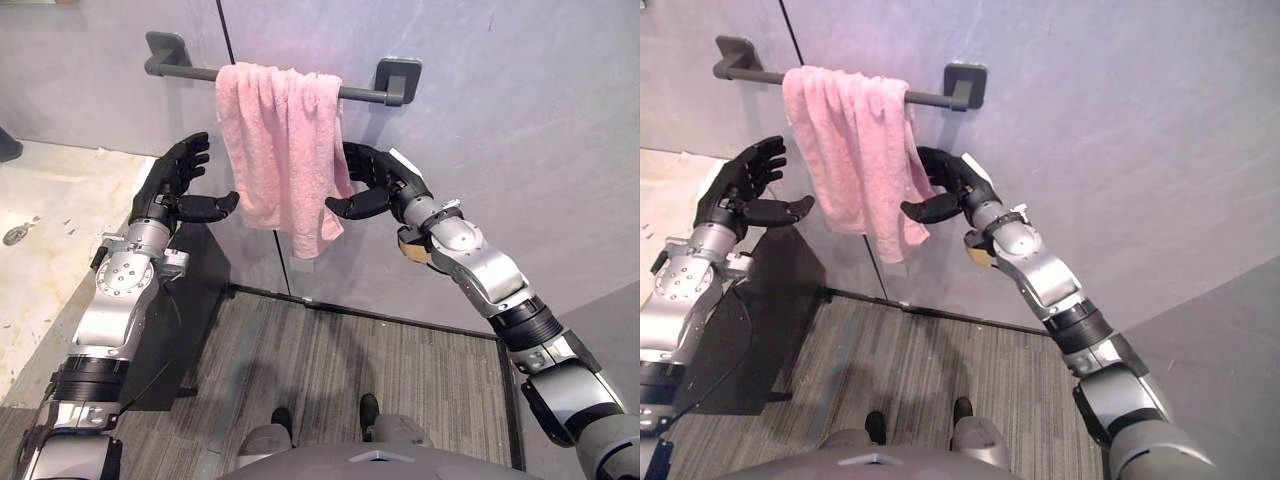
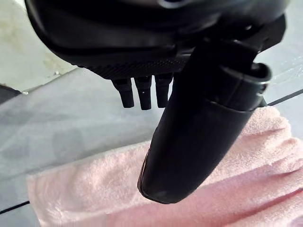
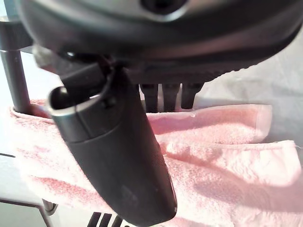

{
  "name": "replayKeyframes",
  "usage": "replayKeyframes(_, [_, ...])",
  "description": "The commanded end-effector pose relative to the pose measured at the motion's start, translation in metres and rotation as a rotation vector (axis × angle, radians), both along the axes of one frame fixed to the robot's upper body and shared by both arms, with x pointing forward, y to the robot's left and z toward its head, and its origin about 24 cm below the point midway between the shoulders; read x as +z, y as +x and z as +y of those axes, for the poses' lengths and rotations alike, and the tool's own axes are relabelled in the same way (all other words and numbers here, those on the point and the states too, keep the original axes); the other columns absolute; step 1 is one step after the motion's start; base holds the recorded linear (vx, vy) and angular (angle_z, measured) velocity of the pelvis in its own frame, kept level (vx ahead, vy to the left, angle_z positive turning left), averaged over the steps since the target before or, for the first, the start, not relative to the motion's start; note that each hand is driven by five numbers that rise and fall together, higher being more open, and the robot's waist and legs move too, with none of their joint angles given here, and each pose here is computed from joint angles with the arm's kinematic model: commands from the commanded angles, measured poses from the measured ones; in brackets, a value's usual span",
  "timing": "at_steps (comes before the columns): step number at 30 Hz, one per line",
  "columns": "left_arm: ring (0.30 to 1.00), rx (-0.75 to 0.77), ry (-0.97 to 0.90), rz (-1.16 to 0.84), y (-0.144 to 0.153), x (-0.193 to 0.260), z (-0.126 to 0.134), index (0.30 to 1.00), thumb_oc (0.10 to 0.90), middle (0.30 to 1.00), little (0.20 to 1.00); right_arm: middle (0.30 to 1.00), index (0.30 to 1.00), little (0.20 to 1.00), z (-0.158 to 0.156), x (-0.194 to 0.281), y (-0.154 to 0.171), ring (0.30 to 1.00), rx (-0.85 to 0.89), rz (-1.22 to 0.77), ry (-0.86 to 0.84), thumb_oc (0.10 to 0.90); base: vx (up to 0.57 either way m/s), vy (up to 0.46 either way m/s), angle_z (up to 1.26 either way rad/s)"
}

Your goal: Organize the bathroom.

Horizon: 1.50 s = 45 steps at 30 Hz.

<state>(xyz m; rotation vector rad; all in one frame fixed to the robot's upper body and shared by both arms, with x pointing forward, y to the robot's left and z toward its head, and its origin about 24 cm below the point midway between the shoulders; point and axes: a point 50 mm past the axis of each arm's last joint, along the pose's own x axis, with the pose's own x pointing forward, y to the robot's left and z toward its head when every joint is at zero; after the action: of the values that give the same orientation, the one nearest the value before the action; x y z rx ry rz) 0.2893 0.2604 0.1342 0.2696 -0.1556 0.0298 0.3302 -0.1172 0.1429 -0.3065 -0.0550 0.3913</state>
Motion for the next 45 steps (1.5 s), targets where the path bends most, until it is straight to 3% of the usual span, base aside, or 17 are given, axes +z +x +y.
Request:
replayKeyframes(1, [0.900,-0.132,0.018,-0.257,0.008,0.059,-0.021,0.900,0.800,0.900,0.900,0.900,0.900,0.900,0.016,0.039,0.003,0.900,0.056,-0.175,0.068,0.800,0.00,0.000,0.00])
replayKeyframes(13, [0.900,-0.135,0.030,-0.223,0.016,0.057,-0.023,0.900,0.800,0.900,0.900,0.900,0.900,0.900,0.029,0.038,0.003,0.900,0.106,-0.146,0.105,0.800,0.00,0.000,0.00])
replayKeyframes(14, [0.900,-0.138,0.031,-0.221,0.018,0.057,-0.023,0.900,0.800,0.900,0.900,0.618,0.618,0.618,0.031,0.037,0.004,0.618,0.119,-0.136,0.111,0.612,0.00,0.000,0.00])
replayKeyframes(15, [0.820,-0.136,0.037,-0.221,0.018,0.057,-0.023,0.820,0.747,0.820,0.820,0.495,0.495,0.495,0.033,0.036,0.004,0.495,0.123,-0.132,0.118,0.530,0.00,0.000,0.00])
replayKeyframes(16, [0.721,-0.132,0.040,-0.216,0.019,0.057,-0.023,0.721,0.681,0.721,0.721,0.429,0.429,0.429,0.034,0.036,0.004,0.429,0.126,-0.132,0.119,0.486,0.00,0.000,0.00])
replayKeyframes(17, [0.335,-0.130,0.036,-0.207,0.020,0.056,-0.022,0.335,0.424,0.335,0.335,0.300,0.300,0.300,0.036,0.036,0.004,0.300,0.135,-0.123,0.124,0.400,0.00,0.000,0.00])
replayKeyframes(18, [0.300,-0.124,0.033,-0.202,0.021,0.055,-0.021,0.300,0.400,0.300,0.300,0.300,0.300,0.300,0.039,0.036,0.003,0.300,0.146,-0.110,0.135,0.400,0.00,0.000,0.00])
replayKeyframes(30, [0.300,-0.104,-0.022,-0.162,0.025,0.045,-0.019,0.300,0.400,0.300,0.300,0.300,0.300,0.300,0.054,0.020,-0.002,0.300,0.173,0.009,0.301,0.400,0.00,0.000,0.00])
replayKeyframes(37, [0.300,-0.078,-0.032,-0.160,0.026,0.042,-0.018,0.300,0.400,0.300,0.300,0.300,0.300,0.300,0.055,0.019,-0.002,0.300,0.165,0.004,0.294,0.400,0.00,0.000,0.00])
replayKeyframes(45, [0.300,0.208,-0.103,-0.189,0.023,0.036,0.007,0.300,0.400,0.300,0.300,0.300,0.300,0.300,0.048,0.017,0.004,0.300,0.083,-0.022,0.251,0.400,0.00,0.000,0.01])
